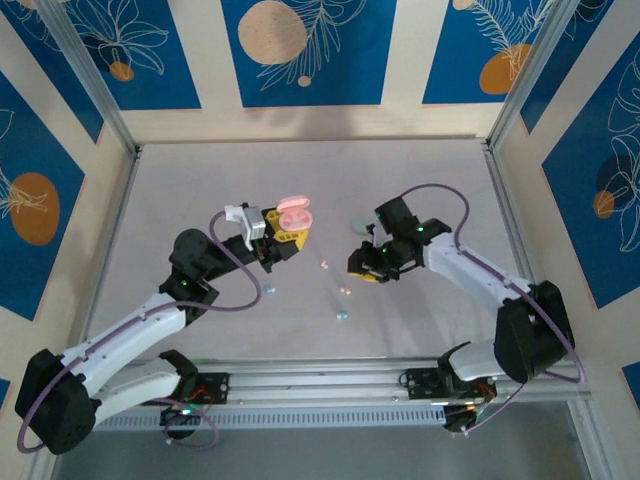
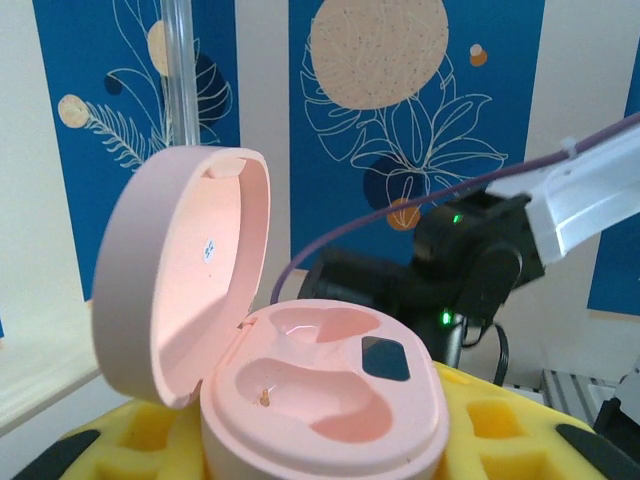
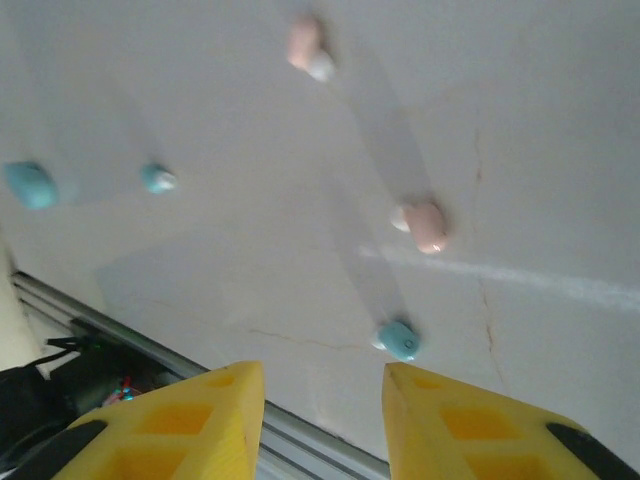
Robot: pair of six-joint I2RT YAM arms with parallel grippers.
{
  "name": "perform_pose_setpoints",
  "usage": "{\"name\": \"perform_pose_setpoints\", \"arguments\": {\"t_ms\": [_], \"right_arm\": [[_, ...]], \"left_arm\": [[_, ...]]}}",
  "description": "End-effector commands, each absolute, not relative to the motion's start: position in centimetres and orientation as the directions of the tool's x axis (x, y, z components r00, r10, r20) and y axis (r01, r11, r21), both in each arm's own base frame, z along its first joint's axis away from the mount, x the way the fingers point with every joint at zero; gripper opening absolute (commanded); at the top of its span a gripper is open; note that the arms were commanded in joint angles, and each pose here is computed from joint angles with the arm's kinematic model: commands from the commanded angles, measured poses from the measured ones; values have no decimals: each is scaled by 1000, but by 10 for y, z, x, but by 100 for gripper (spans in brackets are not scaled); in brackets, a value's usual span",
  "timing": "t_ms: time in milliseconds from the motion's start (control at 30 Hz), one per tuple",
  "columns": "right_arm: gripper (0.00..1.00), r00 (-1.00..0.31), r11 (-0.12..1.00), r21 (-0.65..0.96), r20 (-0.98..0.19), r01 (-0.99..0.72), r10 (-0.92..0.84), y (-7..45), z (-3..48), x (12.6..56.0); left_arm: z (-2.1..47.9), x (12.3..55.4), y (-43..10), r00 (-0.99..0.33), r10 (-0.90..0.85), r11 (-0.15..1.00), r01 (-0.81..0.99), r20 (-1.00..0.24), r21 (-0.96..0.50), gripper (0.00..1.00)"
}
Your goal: Insert wireless bluetooth earbuds into charging case
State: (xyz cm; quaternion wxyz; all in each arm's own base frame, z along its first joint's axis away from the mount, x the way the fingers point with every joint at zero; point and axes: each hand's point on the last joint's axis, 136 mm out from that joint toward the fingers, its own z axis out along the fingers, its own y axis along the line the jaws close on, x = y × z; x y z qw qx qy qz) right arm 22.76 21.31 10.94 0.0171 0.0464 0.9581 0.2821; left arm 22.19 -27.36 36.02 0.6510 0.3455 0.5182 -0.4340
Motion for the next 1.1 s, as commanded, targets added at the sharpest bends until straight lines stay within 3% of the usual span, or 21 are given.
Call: {"name": "perform_pose_setpoints", "arguments": {"t_ms": [0, 267, 467, 767, 1067], "right_arm": [[41, -991, 868, 480, 53, 131, 120, 218, 84, 219], [42, -994, 900, 423, 52, 106, 92, 222, 60, 231], [41, -999, 899, 435, 19, 43, 39, 239, 63, 258], [35, -1000, 944, 330, -8, 4, 7, 256, 59, 303], [38, -999, 967, 252, 1, -31, -32, 274, 48, 319]], "left_arm": [[365, 218, -271, 112, -209, 395, 918, -971, 21, 27], [366, 217, -273, 112, -203, 384, 923, -973, 27, 27], [367, 217, -271, 113, -202, 389, 921, -973, 27, 27], [369, 215, -268, 130, -193, 401, 915, -973, 43, 27], [367, 212, -264, 143, -176, 413, 909, -974, 58, 27]]}}
